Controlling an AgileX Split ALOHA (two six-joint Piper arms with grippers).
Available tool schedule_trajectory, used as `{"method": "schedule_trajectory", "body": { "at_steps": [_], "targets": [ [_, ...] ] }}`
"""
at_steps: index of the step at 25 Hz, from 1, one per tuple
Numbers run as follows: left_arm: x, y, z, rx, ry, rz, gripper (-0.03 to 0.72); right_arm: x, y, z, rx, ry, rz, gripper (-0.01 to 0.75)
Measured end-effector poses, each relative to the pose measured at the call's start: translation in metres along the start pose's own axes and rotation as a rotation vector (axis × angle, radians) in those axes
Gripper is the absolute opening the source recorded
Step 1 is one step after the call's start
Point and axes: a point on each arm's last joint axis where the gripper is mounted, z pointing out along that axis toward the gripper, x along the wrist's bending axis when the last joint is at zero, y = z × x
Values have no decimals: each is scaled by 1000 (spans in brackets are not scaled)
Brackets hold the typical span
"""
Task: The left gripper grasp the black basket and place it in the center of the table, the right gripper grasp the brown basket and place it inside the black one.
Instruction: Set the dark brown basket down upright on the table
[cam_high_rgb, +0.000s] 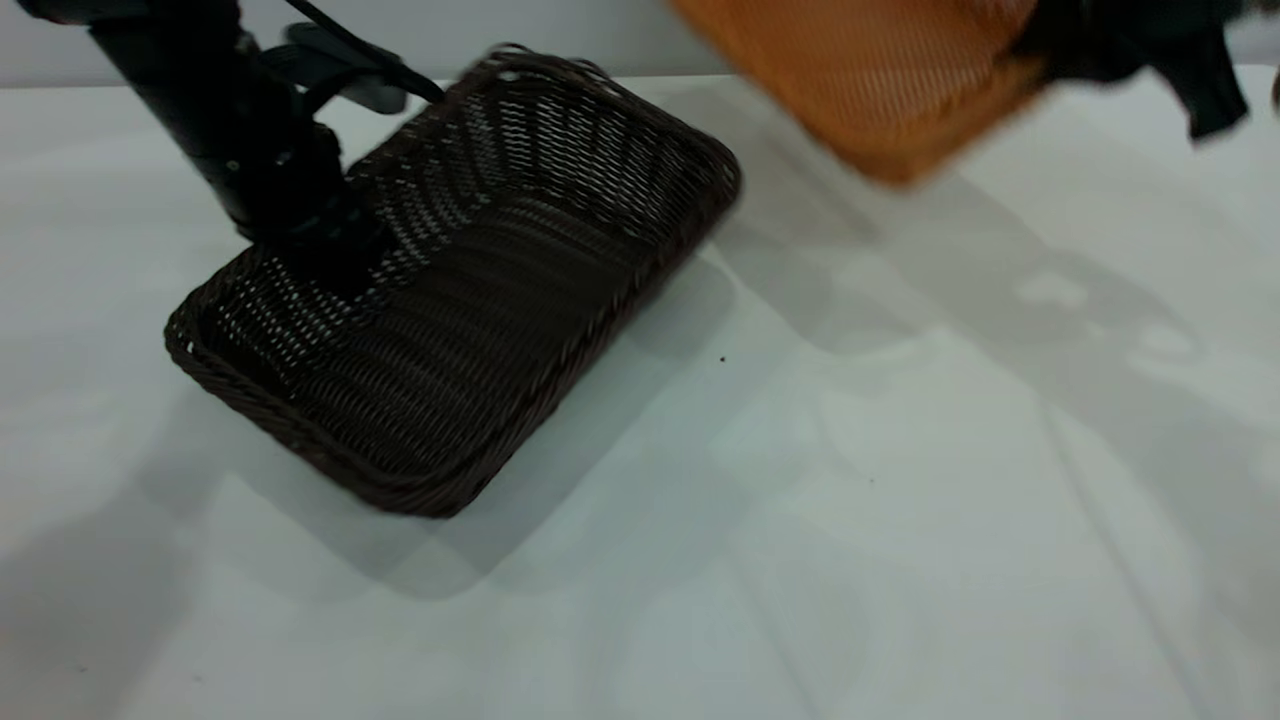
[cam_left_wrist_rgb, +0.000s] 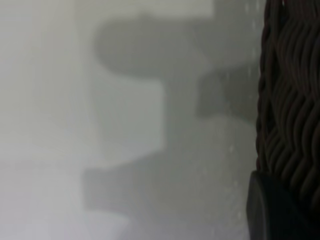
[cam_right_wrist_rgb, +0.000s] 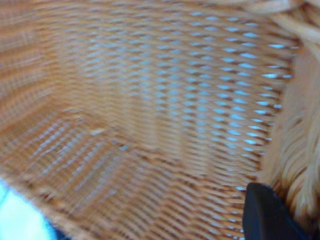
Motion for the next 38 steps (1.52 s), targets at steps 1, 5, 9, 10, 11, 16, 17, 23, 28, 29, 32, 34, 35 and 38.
{"method": "schedule_trajectory", "body": {
  "at_steps": [1,5,9,10,11,16,17,23,28,29,32,34,35,38],
  "targets": [
    [-4,3,0,-5,-1,59,80,7,7,-3,7,29,-22,64],
    [-24,17,-2,-53,15,276,80,24,28,-14,86,90,-122,64],
    [-51,34,-2,-121,50,513,80,36,42,-27,187,78,-228,64],
    [-59,38,-2,-136,59,578,80,39,44,-29,209,72,-238,64],
    [-64,41,-2,-150,70,630,80,41,45,-31,221,61,-253,64],
    [-84,54,-3,-219,140,868,80,42,46,-35,252,31,-281,64],
    [-86,55,-3,-226,150,899,80,42,46,-35,252,28,-281,64],
    [-87,57,-3,-235,163,934,80,41,45,-35,267,24,-282,64],
    [-87,57,-4,-240,170,939,84,41,46,-35,260,23,-283,64],
    [-87,57,-4,-241,171,939,86,41,46,-35,258,23,-283,64],
    [-87,59,-4,-252,184,946,108,41,47,-35,255,23,-281,65],
    [-86,61,-3,-273,205,938,145,39,49,-36,249,21,-274,65],
    [-85,62,-2,-288,217,928,170,38,51,-37,245,20,-270,65],
    [-83,67,-3,-352,266,891,256,34,57,-39,234,16,-259,67]
  ]
}}
